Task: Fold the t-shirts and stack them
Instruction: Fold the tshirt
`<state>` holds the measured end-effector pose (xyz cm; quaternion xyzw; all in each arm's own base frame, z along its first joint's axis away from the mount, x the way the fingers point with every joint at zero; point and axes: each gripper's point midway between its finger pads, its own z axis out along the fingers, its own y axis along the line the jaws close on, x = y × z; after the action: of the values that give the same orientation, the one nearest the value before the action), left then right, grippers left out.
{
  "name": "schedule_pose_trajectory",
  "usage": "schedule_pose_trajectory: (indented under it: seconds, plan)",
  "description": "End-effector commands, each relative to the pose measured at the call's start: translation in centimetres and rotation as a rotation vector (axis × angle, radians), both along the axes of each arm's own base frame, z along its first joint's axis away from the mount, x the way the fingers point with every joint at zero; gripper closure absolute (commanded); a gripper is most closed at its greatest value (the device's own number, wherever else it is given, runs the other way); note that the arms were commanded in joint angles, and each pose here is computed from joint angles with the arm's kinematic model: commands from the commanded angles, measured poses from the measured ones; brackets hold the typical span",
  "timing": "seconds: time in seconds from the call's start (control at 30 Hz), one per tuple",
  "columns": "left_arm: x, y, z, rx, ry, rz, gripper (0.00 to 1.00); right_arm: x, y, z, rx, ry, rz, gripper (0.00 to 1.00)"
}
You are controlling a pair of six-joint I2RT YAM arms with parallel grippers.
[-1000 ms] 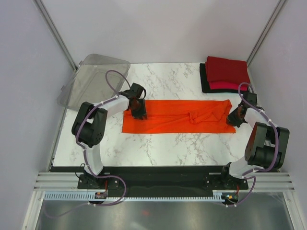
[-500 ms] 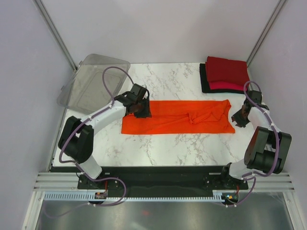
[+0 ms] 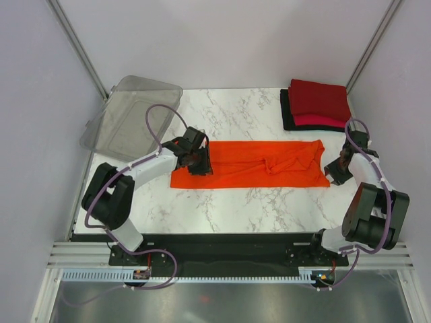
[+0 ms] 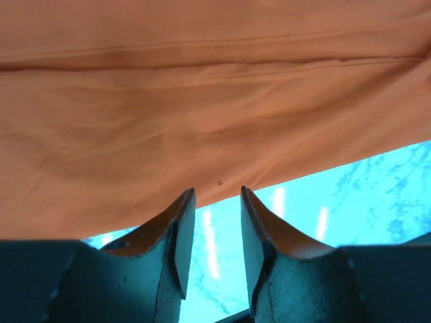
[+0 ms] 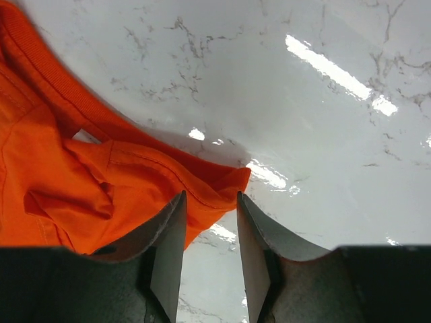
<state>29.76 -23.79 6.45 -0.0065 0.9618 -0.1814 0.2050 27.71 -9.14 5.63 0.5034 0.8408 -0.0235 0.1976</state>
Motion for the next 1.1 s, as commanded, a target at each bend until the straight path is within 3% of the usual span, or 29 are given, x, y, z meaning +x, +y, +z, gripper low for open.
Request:
schedule_pose_trajectory:
  seconds: [0.0,0.17,0.37,0.47,0.6,0.7,1.07]
  plan:
    - [2.2,-2.5,2.1,-0.122,-0.031,0.013,0.59,-0.5,-0.5,0.1,-0.018,-0.006,-0.068,0.56]
    - [2.5,-1.8,1.2,-0.094,-0.019,0.041,0.59,-0.7,-0.3,-1.6,-0.018,-0.025,-0.082,0.55]
    - [1.9,0.6,-3.3,0.03,0.051,0.082,0.6,-0.2,-1.1,-3.4,-0.042,-0.005,-0.078,0.57]
    - [2.2,2.7,-4.9,0.097,0.073,0.122,0.6,-0.5,-1.8,-3.6,-0.085,-0.001,-0.079,0.66]
    - [1.4,4.8,-6.5,0.177,0.099,0.162,0.6,-0.9,-3.0,-3.4,-0.158,0.026,-0.061,0.9]
    - [1.0,5.6,-7.6,0.216,0.114,0.176,0.6,-1.3,-3.9,-3.1,-0.207,0.046,-0.047,1.0]
    - [-0.1,6.9,-8.6,0.272,0.144,0.187,0.6,-1.1,-5.2,-2.1,-0.291,0.039,-0.016,0.98]
